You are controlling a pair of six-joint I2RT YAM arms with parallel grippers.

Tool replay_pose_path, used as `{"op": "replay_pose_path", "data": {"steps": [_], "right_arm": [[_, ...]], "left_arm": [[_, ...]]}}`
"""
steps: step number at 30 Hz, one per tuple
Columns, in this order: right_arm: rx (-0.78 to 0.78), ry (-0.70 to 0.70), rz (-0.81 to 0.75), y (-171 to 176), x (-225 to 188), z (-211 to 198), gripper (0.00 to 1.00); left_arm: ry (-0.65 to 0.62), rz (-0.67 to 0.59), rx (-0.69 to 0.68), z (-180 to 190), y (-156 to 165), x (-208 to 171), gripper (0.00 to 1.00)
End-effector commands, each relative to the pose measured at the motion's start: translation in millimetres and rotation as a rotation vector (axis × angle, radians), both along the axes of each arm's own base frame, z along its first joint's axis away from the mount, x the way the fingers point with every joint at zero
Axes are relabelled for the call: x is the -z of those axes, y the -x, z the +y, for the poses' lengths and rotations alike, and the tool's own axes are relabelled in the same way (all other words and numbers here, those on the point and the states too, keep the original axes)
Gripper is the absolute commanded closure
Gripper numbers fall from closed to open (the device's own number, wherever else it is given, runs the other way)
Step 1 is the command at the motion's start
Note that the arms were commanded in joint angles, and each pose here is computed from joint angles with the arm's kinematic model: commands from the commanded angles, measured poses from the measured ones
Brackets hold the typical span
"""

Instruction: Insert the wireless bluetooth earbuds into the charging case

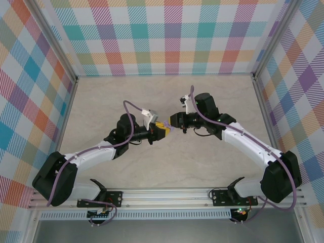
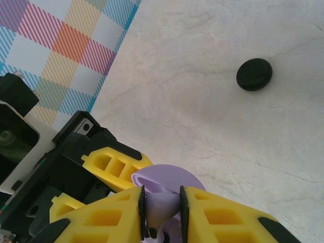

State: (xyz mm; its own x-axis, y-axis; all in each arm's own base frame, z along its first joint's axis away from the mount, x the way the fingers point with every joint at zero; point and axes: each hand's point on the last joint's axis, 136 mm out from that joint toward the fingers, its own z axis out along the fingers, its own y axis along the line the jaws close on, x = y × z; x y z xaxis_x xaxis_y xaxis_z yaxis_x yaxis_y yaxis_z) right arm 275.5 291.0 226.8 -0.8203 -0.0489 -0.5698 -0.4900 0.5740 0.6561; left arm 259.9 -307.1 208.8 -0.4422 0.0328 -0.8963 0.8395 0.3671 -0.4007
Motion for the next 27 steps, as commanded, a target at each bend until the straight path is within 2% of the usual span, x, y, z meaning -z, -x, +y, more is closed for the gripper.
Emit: {"op": "replay_pose_path", "data": {"steps": [1,20,27], "right_arm": [[-0.018,0.039,-0.01,1.0,3.2,4.4,0.74],[-0.002,0.069,-0.015,3.3,8.0,5.9,0.75],[0.005,0.072,-0.021,2.8,5.7,4.5,0.66]], "left_arm": [[0.054,-0.068,0.021,-8.2,0.0,-26.6,0.78],[0.053,-0.07,-0.05,-2.2,-8.5,-23.9,0.78],[0.053,-0.071,-0.032,-3.3,-5.6,-23.9,0.78]]}}
